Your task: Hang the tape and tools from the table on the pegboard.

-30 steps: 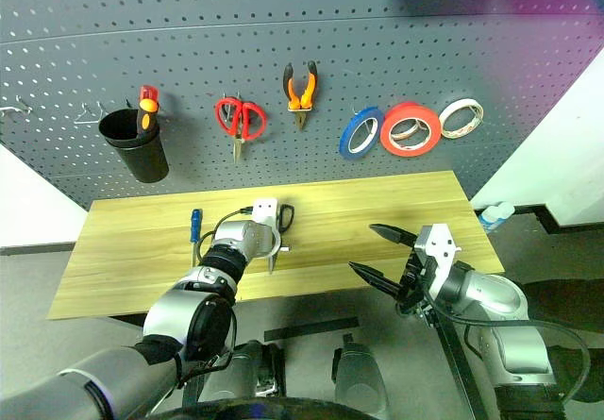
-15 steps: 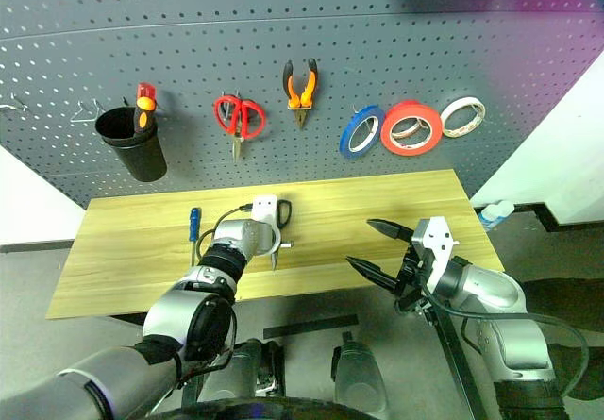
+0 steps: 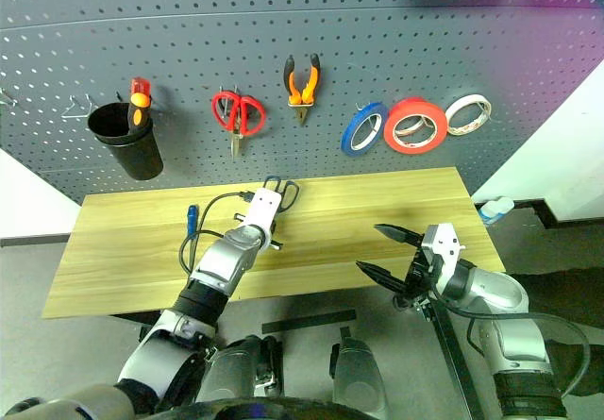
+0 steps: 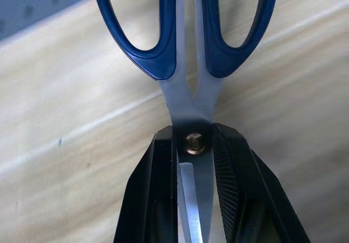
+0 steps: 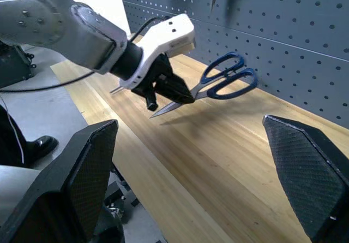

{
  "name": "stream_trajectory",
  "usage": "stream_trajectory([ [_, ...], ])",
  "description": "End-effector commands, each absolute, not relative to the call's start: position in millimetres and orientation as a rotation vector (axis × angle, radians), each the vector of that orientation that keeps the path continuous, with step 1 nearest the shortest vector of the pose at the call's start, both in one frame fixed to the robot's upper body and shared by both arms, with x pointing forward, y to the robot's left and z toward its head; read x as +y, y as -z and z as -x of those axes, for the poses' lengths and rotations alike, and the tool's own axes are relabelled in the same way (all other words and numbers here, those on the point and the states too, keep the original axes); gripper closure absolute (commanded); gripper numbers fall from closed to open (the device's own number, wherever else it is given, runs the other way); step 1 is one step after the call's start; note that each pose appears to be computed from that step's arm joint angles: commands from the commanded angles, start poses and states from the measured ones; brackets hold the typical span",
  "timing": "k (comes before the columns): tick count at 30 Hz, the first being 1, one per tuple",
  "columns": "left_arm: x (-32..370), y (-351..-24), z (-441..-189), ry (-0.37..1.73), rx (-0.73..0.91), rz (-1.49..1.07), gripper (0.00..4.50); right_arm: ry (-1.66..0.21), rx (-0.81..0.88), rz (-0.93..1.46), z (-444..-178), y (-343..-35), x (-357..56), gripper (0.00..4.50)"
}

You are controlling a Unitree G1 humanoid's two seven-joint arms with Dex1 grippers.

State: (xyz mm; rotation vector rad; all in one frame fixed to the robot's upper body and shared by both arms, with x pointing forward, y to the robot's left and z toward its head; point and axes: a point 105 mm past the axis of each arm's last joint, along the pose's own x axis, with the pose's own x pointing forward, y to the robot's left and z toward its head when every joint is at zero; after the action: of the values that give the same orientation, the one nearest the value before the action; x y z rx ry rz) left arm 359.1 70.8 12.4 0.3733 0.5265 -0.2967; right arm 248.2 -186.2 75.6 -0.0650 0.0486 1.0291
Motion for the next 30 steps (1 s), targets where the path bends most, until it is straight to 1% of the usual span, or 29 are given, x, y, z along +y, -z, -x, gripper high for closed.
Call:
stream_trajectory([
  [1,62.8,-40.3,-360.9,0.385,0.337,-0.47,3.94,-1.037,-0.004,0.087,-252.5,-86.1,-186.3,0.0],
  [5,71.8,-45.6,-355.4,0.414,0.282,-0.447,3.94,-1.046,-0.007,0.081,-252.8,-89.6,-189.2,0.0],
  [7,78.0,-52.2,-353.0,0.42,0.226,-0.458,3.94,-1.051,-0.002,0.077,-251.2,-89.9,-191.5,0.0],
  [10,81.9,-54.4,-342.0,0.483,0.173,-0.481,3.94,-1.053,-0.021,0.052,-252.3,-100.0,-195.3,0.0],
  [12,88.0,-55.8,-338.1,0.472,0.144,-0.497,3.94,-1.069,-0.02,0.053,-251.1,-103.5,-194.8,0.0],
  [15,95.6,-61.6,-335.3,0.445,0.09,-0.503,3.94,-1.137,0.007,0.015,-241.4,-104.8,-191.8,0.0],
  [20,98.7,-77.7,-330.8,0.43,-0.021,-0.487,3.94,-1.163,0.026,-0.154,-239.4,-120.4,-186.2,0.0],
  [24,97.0,-98.5,-327.4,0.425,-0.147,-0.497,3.94,-1.116,-0.038,-0.138,-246.2,-130.9,-184.2,0.0],
  [28,92.5,-104.1,-320.3,0.461,-0.199,-0.496,3.94,-1.096,-0.059,-0.161,-250.8,-138.3,-179.9,0.0],
  [30,96.8,-108.1,-318.9,0.431,-0.228,-0.491,3.94,-1.096,-0.065,-0.16,-251.1,-140.6,-177.2,0.0],
])
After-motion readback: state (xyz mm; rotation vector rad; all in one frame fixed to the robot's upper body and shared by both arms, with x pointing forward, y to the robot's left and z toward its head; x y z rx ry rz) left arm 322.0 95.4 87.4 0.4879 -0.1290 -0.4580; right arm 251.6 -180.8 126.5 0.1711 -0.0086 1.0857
